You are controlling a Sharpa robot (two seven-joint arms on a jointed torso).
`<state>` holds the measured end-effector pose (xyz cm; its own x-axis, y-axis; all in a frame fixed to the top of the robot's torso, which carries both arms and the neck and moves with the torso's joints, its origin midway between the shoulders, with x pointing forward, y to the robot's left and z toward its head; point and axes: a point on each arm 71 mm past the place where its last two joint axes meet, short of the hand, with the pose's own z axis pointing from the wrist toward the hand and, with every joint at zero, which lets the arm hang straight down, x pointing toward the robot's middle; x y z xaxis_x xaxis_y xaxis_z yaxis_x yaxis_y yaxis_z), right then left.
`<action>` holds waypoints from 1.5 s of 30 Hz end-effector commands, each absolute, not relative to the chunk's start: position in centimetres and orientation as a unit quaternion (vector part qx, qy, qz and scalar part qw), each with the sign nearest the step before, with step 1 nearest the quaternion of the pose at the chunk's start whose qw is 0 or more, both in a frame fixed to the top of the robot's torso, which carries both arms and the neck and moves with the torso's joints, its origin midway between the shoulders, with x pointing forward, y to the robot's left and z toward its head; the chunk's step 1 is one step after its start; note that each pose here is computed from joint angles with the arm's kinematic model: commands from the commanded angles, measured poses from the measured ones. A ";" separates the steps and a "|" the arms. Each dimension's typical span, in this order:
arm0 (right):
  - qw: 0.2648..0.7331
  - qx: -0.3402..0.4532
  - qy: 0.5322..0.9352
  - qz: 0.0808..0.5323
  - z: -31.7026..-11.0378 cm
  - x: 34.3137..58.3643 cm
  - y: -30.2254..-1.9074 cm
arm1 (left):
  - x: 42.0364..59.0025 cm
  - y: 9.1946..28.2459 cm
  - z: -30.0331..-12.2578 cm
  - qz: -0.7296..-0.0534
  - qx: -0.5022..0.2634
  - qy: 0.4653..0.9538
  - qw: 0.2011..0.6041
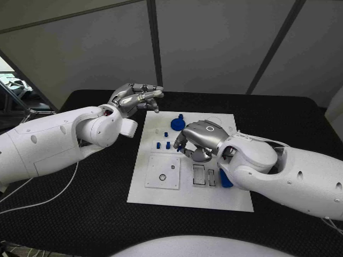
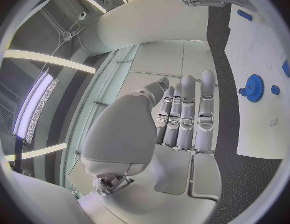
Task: Assemble the parts on the task board
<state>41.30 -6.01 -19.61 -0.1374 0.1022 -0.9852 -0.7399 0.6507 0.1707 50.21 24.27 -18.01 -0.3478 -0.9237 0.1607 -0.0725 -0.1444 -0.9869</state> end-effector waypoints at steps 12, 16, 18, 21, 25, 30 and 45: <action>0.580 -0.253 0.689 0.352 -22.0 41.0 -4.5 | 50.3 23.6 -17.9 -0.614 -0.448 0.555 0.340; 0.574 -0.256 0.692 0.355 -22.2 40.9 -4.2 | 50.4 23.5 -18.0 -0.613 -0.448 0.557 0.338; 0.569 -0.259 0.694 0.356 -22.3 40.8 -4.0 | 50.4 23.5 -18.0 -0.612 -0.448 0.557 0.338; 0.562 -0.263 0.699 0.356 -22.4 40.6 -3.9 | 50.4 23.5 -18.0 -0.612 -0.448 0.558 0.338; 0.558 -0.267 0.702 0.354 -22.6 40.5 -3.9 | 50.4 23.5 -18.0 -0.611 -0.448 0.558 0.337; 0.555 -0.270 0.705 0.349 -22.8 40.5 -4.0 | 50.4 23.6 -18.0 -0.611 -0.448 0.558 0.338; 0.545 -0.277 0.714 0.340 -23.6 40.4 -4.0 | 50.4 23.6 -18.0 -0.612 -0.448 0.558 0.338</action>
<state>40.54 -4.02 -23.40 -0.2470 -0.0031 -0.9690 -0.7600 0.6210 0.1917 50.39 23.72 -18.18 -0.3597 -0.9182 0.1660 -0.0901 -0.1429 -0.9856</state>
